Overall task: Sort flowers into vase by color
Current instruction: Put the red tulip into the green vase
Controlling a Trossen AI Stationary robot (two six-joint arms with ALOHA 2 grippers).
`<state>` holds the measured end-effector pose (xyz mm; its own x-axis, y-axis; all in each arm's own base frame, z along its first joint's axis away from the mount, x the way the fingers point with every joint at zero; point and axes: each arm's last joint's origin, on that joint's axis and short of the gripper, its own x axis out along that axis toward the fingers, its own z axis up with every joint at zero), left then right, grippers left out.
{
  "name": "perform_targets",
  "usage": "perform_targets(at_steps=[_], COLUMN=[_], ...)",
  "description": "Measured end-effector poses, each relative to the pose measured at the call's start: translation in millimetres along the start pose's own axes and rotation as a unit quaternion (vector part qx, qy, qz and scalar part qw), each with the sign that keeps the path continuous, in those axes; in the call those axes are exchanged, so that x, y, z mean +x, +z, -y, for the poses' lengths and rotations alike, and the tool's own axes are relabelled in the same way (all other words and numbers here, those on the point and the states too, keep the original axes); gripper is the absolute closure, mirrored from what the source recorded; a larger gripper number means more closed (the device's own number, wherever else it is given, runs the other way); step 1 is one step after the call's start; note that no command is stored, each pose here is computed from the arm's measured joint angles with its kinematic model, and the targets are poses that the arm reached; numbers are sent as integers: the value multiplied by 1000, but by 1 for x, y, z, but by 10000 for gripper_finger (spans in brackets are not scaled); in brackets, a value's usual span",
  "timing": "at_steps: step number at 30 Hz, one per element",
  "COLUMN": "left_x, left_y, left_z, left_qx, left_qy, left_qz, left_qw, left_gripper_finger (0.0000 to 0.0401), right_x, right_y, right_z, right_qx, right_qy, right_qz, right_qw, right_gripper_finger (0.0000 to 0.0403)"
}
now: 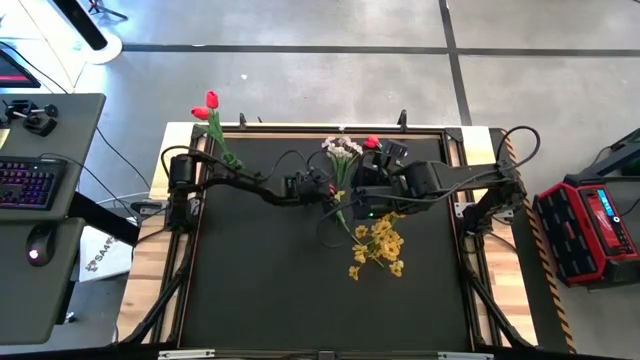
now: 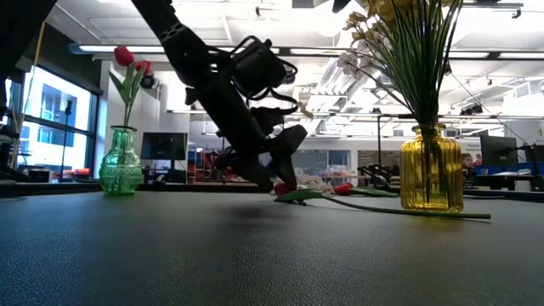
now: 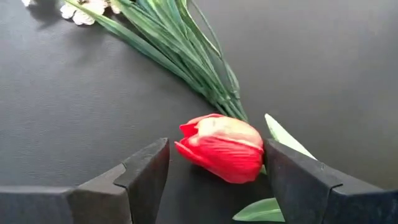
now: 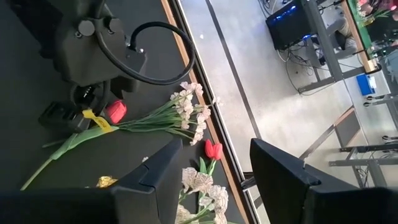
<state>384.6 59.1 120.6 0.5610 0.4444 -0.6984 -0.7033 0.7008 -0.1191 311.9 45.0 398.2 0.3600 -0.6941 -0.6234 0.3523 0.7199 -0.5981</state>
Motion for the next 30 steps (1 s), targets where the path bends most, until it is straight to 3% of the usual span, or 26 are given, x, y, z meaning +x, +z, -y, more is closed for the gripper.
perform_targets(at_steps=[7, 17, 24, 28, 30], left_x=[0, 10, -20, -54, -72], left_y=[0, -6, 2, 12, 16], left_z=[3, -4, -17, -37, -47], left_qx=[-3, 23, 105, 201, 219], left_qy=[-26, -7, 72, 154, 192], left_qz=[-10, -27, -54, -97, -110], left_qw=[1000, 999, 990, 963, 950], left_gripper_finger=[158, 158, 158, 158, 158], right_x=[-1, -1, -1, -1, -2], right_y=[0, -1, -2, -4, -5], right_z=[-1, -1, -1, 0, -1], right_qx=[1, 7, 2, 9, 11], right_qy=[0, 1, -1, 0, 7], right_qz=[0, -1, -7, -12, -19], right_qw=[1000, 1000, 1000, 1000, 1000], right_gripper_finger=[231, 231, 231, 231, 231])
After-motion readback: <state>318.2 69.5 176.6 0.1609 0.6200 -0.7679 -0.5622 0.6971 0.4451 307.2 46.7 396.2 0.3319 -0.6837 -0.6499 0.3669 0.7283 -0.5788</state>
